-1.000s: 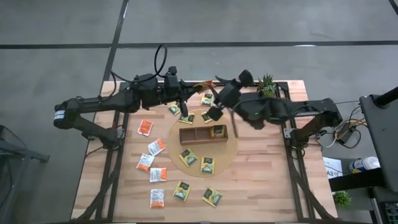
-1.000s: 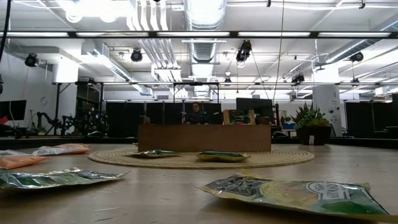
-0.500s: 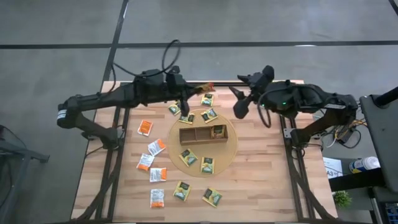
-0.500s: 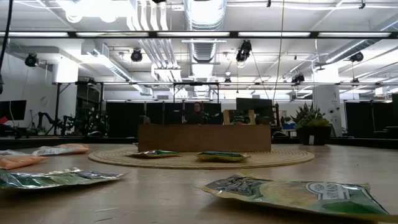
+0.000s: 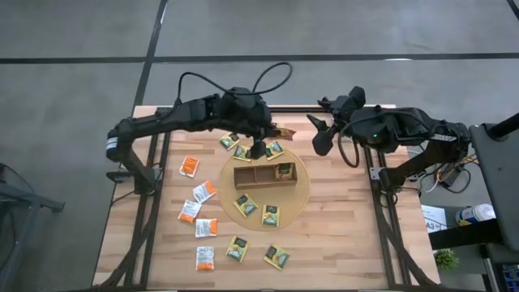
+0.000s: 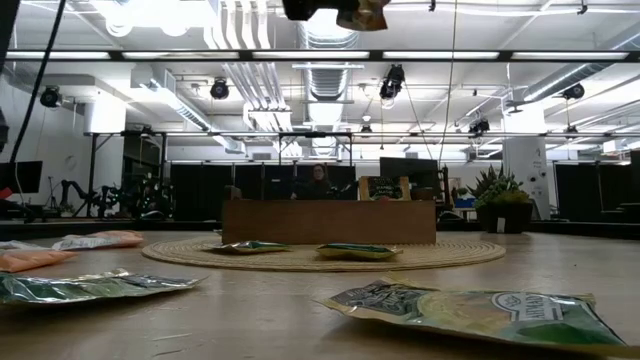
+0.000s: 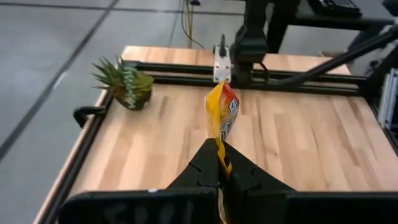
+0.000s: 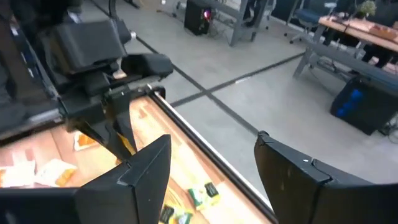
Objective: Pick & Place Tea
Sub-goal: Put the orange tea bag into the right section of the wooden organizer
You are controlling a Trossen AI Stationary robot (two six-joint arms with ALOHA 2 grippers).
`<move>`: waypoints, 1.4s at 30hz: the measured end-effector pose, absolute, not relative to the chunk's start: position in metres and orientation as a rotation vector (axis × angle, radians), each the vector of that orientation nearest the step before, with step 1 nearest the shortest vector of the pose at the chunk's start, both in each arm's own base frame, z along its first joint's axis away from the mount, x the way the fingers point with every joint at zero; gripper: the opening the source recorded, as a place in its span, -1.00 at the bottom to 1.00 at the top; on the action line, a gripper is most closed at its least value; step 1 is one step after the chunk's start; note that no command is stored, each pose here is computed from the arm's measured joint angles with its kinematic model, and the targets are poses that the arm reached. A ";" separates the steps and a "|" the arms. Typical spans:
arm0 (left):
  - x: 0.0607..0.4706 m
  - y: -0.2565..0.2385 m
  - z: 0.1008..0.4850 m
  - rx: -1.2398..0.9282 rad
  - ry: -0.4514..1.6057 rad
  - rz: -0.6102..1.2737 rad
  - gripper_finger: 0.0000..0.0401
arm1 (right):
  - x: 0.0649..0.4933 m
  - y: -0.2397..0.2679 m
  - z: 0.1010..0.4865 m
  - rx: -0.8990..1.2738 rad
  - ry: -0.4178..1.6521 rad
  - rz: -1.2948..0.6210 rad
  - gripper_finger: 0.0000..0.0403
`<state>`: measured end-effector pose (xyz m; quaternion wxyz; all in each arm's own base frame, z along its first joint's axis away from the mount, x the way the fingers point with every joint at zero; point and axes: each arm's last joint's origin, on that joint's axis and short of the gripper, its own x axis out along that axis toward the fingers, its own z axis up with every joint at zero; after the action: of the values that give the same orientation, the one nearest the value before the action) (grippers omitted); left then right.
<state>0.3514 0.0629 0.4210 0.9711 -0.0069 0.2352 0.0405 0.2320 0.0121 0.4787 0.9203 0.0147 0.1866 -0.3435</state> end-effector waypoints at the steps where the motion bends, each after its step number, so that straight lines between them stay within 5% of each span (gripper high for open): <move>1: 0.353 0.063 0.422 -0.018 0.484 0.072 -1.00 | 0.231 0.012 0.478 0.035 0.393 -0.710 0.12; 18: 0.398 0.065 0.355 -0.192 0.777 -0.134 -1.00 | 0.215 0.010 0.480 0.046 0.412 -0.713 0.12; 42: 0.434 0.070 0.287 -0.225 0.943 -0.140 -1.00 | 0.202 0.008 0.484 0.058 0.397 -0.717 0.12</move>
<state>0.4339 0.0702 0.2867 0.8825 -0.1081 0.4528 -0.0673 0.2025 0.0083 0.4842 0.9168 0.0280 0.1931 -0.3485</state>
